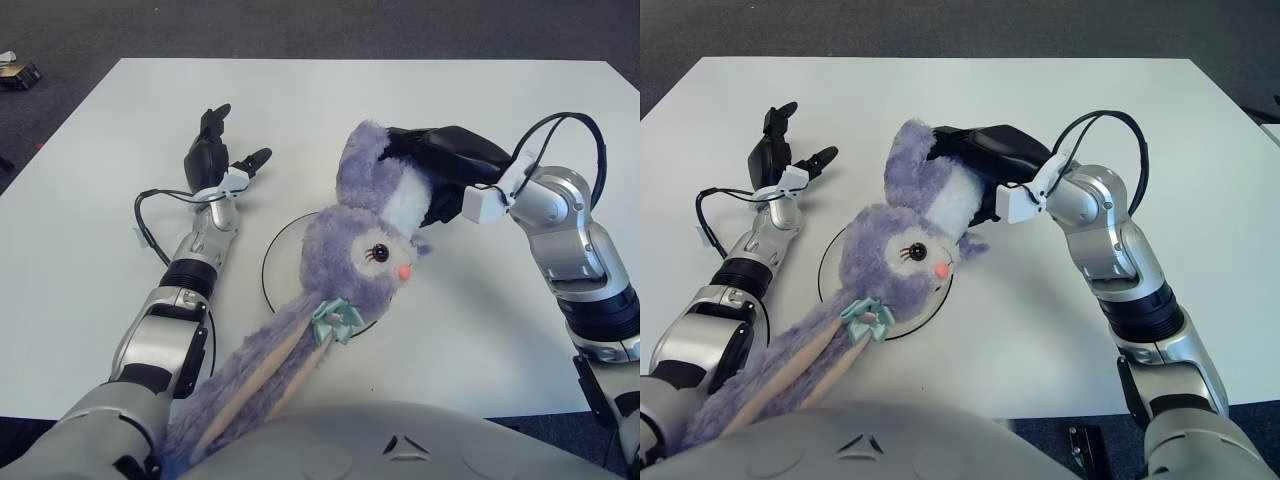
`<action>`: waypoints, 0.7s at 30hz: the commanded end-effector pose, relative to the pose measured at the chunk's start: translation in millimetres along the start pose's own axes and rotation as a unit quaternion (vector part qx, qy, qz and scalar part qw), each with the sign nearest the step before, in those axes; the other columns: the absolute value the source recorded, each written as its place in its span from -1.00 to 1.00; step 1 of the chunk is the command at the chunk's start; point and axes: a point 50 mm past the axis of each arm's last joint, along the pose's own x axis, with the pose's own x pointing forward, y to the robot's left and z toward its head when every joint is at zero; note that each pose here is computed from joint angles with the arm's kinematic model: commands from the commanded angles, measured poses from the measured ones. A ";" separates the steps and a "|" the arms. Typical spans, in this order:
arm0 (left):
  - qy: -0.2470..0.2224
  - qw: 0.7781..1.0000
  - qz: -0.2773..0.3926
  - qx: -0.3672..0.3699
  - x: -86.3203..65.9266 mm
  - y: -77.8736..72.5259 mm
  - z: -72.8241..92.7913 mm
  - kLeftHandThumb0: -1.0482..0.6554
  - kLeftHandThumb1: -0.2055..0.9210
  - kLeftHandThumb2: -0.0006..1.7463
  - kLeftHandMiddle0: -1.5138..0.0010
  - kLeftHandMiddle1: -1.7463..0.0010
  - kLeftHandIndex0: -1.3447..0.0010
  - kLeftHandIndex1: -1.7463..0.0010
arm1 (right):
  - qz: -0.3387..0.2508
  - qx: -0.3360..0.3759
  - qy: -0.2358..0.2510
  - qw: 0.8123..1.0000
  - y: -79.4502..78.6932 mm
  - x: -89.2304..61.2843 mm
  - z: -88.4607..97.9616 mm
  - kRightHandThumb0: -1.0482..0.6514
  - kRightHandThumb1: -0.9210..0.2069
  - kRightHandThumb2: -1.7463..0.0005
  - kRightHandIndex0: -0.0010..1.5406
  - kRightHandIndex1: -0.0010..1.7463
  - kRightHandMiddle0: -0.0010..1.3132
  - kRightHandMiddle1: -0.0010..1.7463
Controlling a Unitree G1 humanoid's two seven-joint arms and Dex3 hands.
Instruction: Put the doll into the plate.
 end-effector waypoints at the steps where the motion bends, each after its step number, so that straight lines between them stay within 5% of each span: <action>1: -0.006 1.000 0.001 0.000 -0.6 -0.7 2.4 -0.02 1.00 -0.84 0.29 1.00 0.56 0.21 | -0.015 0.005 -0.021 1.000 -3.7 3.0 6.7 0.23 -0.99 0.56 -0.49 0.66 -0.62 0.83; 21: -0.015 1.000 -0.017 -0.015 -4.5 -6.5 8.3 0.00 1.00 -0.83 0.30 1.00 0.54 0.22 | 0.031 0.031 -0.084 0.996 -15.3 11.9 20.7 0.23 -1.00 0.56 -0.48 0.74 -0.69 0.75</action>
